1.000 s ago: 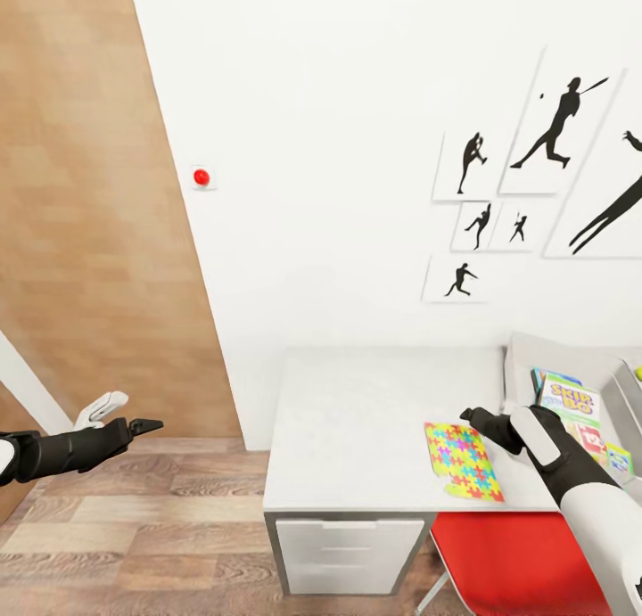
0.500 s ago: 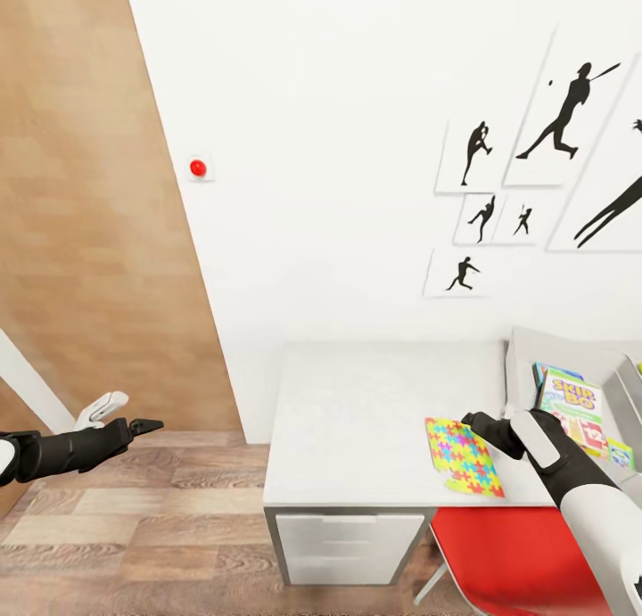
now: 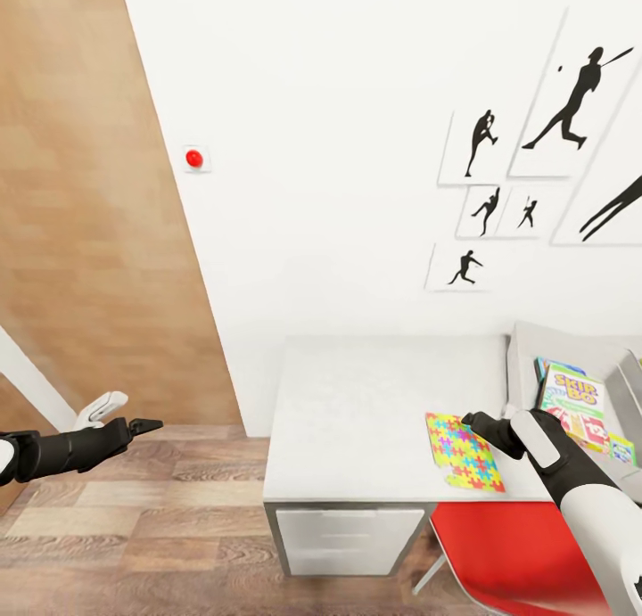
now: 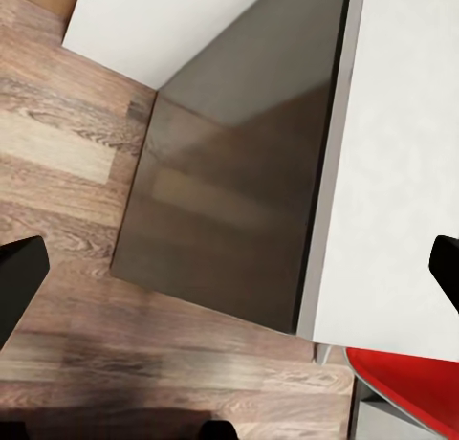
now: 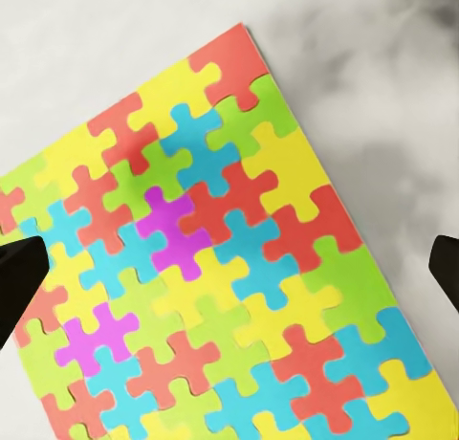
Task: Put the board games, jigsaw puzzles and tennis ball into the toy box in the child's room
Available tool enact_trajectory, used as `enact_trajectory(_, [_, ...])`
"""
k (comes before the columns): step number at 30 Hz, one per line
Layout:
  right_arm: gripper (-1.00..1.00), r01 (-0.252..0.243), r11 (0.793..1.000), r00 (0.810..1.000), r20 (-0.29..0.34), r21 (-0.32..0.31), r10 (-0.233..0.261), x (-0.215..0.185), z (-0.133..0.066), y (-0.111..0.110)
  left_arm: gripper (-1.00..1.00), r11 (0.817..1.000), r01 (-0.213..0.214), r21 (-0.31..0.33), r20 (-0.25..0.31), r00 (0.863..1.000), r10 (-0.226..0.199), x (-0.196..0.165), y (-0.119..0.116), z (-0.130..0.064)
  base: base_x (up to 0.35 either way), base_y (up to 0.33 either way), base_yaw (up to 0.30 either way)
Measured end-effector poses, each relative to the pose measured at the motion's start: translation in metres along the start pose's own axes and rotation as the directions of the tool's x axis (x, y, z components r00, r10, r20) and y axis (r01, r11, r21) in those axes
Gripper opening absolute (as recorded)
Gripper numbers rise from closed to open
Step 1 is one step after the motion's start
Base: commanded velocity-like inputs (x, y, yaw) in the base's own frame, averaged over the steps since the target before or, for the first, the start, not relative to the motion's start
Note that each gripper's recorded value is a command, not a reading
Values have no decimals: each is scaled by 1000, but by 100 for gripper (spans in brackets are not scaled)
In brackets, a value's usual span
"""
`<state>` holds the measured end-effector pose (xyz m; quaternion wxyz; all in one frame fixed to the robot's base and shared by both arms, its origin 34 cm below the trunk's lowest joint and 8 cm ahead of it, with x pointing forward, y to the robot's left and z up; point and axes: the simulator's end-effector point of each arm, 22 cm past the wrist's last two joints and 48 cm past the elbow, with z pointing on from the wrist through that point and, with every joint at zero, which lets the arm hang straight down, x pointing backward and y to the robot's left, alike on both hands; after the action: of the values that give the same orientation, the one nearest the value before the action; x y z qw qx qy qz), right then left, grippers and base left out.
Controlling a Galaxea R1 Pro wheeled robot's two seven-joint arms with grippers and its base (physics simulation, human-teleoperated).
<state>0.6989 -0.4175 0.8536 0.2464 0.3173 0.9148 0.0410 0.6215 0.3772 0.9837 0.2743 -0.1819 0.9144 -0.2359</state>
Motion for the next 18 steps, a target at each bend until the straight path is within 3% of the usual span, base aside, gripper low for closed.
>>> enact_trajectory(18, [100, 2, 1000, 1000, -21, 17, -2, 10, 13, -6, 100, 1000, 10, -14, -25, 1000, -10, 7, 8, 11, 0, 0, 0])
